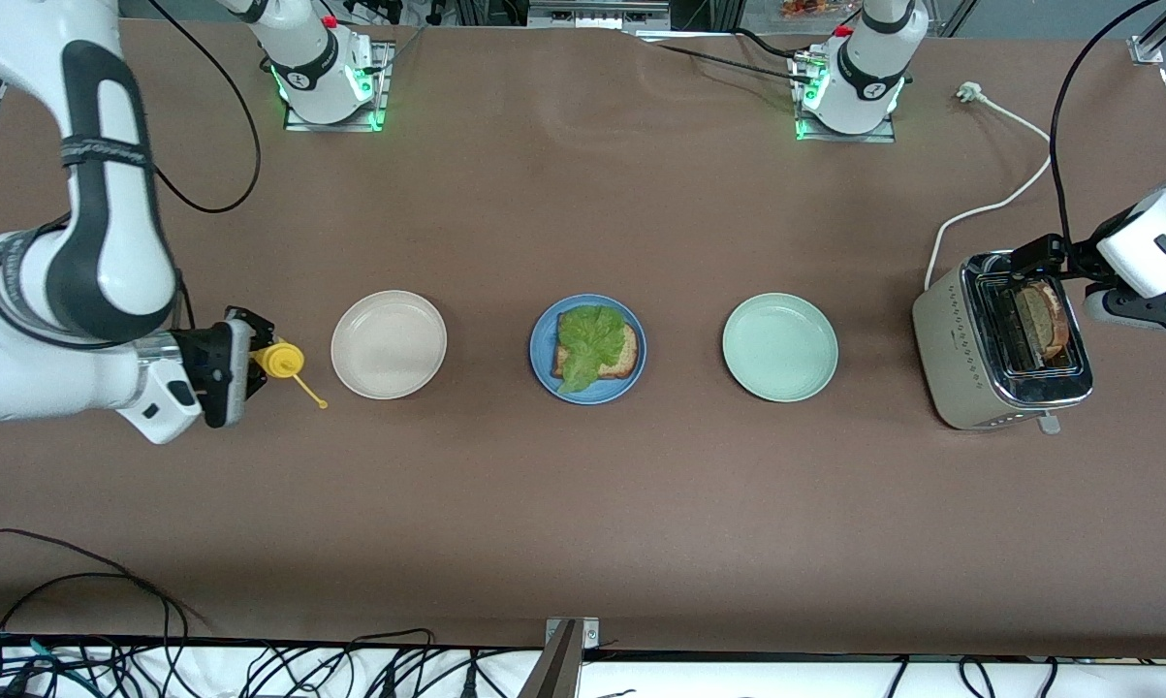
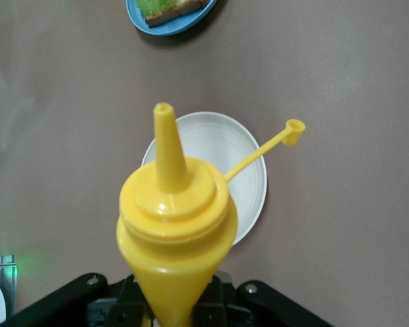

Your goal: Make sandwich in blue plate with both arms

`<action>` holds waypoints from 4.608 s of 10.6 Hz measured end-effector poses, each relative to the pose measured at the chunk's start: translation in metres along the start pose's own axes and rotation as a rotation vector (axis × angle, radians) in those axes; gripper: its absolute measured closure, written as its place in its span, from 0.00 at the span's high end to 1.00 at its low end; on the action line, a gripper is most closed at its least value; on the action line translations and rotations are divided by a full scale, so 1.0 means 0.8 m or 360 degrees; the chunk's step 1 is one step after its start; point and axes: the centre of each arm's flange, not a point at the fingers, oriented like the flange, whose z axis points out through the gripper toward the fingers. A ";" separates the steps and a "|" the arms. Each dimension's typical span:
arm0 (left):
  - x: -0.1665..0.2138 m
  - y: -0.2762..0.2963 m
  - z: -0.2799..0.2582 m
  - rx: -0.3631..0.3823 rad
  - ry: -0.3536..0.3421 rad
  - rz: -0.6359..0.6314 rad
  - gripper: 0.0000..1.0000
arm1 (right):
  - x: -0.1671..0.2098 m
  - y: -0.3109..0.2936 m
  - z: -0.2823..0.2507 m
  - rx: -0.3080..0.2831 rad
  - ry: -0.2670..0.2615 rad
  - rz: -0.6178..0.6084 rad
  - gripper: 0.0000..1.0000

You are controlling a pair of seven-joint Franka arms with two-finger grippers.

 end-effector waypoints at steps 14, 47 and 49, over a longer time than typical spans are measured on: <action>-0.008 0.013 -0.012 -0.0007 -0.0014 0.0027 1.00 | 0.396 -0.206 0.155 -0.0711 -0.1095 -0.0112 0.12; -0.008 0.006 -0.012 -0.0004 0.0001 0.0011 1.00 | 0.311 -0.130 0.132 -0.0438 -0.0916 0.0418 0.12; -0.007 -0.001 -0.010 -0.0002 0.0008 -0.0002 1.00 | 0.257 -0.087 0.094 -0.0227 -0.0682 0.0268 0.12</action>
